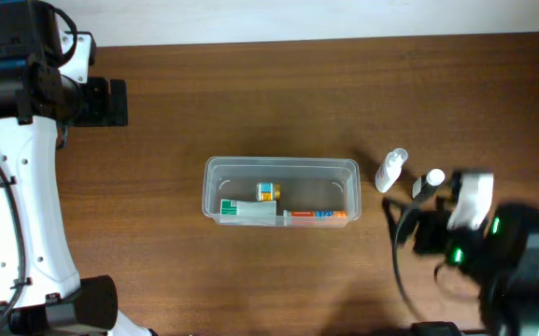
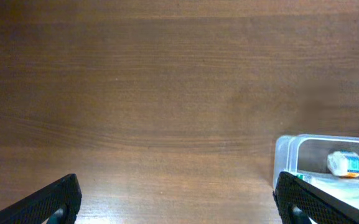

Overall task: Pack container
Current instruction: 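Raise the left arm aside and reach the right gripper to the spray bottle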

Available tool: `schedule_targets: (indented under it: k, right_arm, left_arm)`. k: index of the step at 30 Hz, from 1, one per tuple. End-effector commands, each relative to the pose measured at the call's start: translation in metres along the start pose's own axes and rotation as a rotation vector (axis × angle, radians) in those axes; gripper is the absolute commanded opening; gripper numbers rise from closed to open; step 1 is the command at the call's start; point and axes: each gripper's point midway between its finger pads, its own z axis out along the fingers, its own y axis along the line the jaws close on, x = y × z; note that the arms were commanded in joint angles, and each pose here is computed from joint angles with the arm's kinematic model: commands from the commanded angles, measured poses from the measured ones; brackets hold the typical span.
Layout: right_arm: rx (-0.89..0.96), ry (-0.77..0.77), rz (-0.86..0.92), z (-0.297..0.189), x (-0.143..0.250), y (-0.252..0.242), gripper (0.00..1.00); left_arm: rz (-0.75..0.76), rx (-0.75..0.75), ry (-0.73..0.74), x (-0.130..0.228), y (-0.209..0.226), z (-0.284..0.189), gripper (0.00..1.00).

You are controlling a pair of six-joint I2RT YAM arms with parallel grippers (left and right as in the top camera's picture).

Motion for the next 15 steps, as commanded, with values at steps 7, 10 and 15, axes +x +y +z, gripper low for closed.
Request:
schedule_targets:
  k: [7, 10, 15]
  right_arm:
    - [0.218, 0.369, 0.124, 0.097, -0.030, -0.052, 0.82]
    - [0.252, 0.479, 0.151, 0.136, -0.010, -0.071, 0.78]
    - [0.343, 0.558, 0.159, 0.169, 0.010, -0.100, 0.70]
  left_arm:
    - [-0.016, 0.006, -0.012, -0.001, 0.000, -0.004, 1.00]
    - [-0.016, 0.006, -0.012, -0.001, 0.000, -0.004, 1.00]
    - [-0.016, 0.006, -0.012, -0.001, 0.000, -0.004, 1.00]
